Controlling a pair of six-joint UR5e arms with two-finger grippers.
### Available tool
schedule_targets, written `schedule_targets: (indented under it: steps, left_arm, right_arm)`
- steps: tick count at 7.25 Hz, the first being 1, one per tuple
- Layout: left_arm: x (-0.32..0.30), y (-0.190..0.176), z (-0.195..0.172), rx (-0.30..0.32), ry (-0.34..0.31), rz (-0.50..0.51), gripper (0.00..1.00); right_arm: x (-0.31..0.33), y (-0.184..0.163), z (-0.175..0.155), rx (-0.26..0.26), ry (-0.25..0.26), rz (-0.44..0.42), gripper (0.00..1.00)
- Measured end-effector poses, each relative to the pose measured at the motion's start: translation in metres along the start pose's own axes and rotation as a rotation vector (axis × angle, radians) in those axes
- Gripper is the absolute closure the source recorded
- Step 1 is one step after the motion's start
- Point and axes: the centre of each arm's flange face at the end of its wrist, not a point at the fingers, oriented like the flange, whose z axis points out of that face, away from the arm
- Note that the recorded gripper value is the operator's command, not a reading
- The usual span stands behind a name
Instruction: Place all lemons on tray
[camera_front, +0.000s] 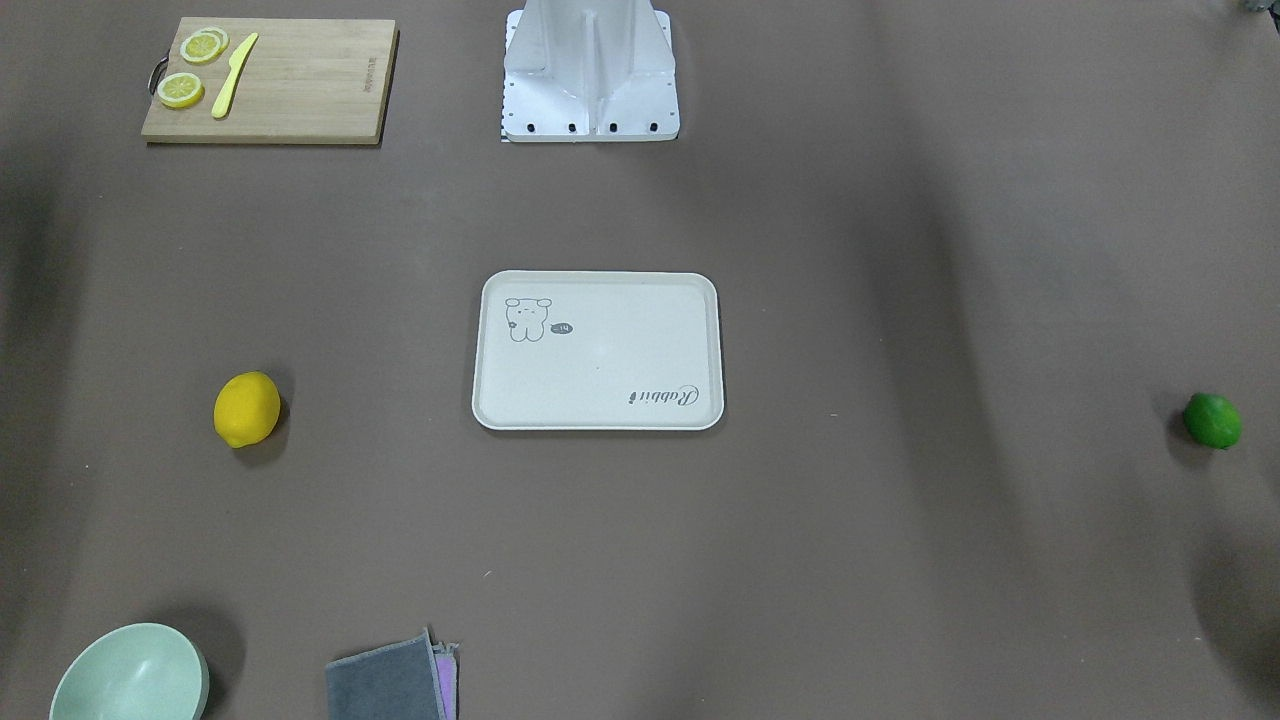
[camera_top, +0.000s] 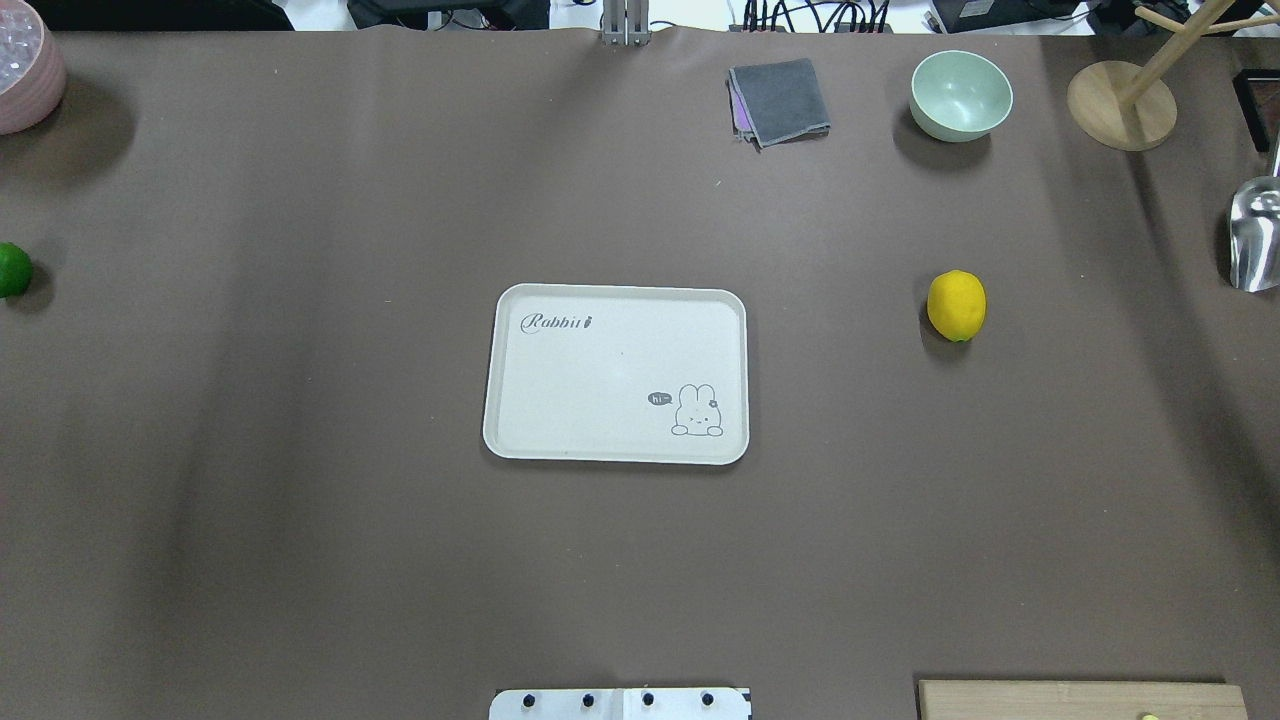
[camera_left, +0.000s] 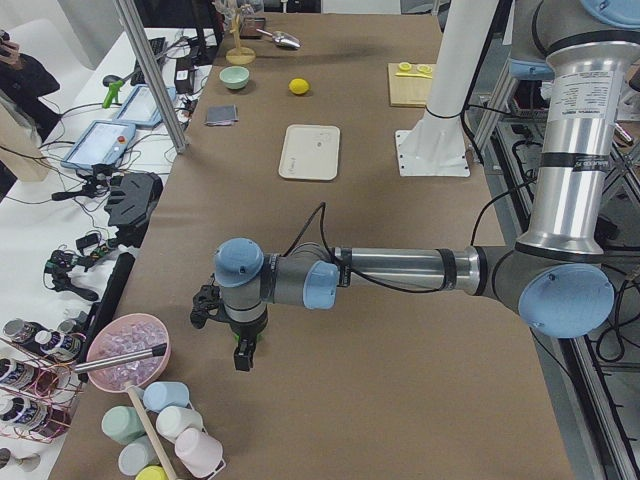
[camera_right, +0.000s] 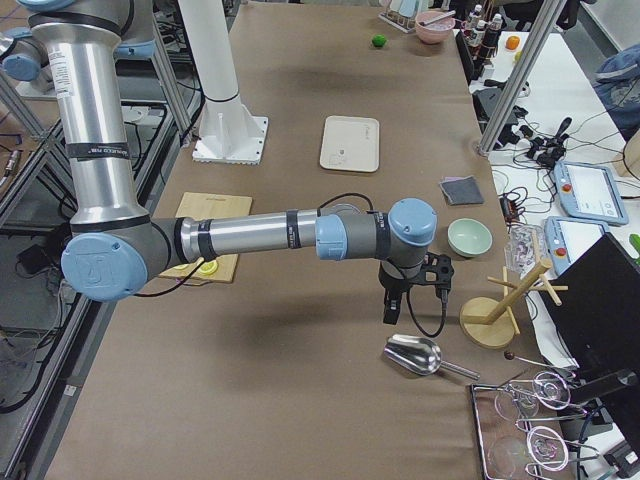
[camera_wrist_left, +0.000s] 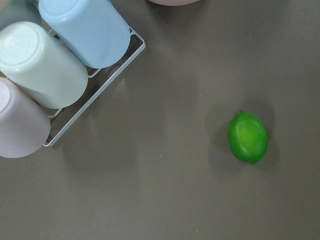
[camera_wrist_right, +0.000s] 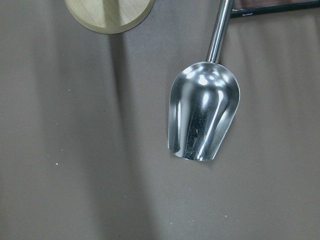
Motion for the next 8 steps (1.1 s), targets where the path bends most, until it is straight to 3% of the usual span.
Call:
schedule_targets:
  steps: [3,5,8]
  left_arm:
    - [0.005,0.000,0.008,-0.016,0.001,0.009,0.02]
    - [0.004,-0.002,0.013,0.006,0.001,0.034,0.02]
    - [0.000,-0.009,0.044,0.032,0.002,0.088,0.02]
  right_arm:
    - [-0.072,-0.014,0.024,-0.086,-0.028,-0.063,0.00]
    - [-0.140,-0.025,0.041,-0.136,-0.060,-0.118,0.00]
    - [-0.254,-0.027,0.069,-0.190,-0.073,-0.106,0.00]
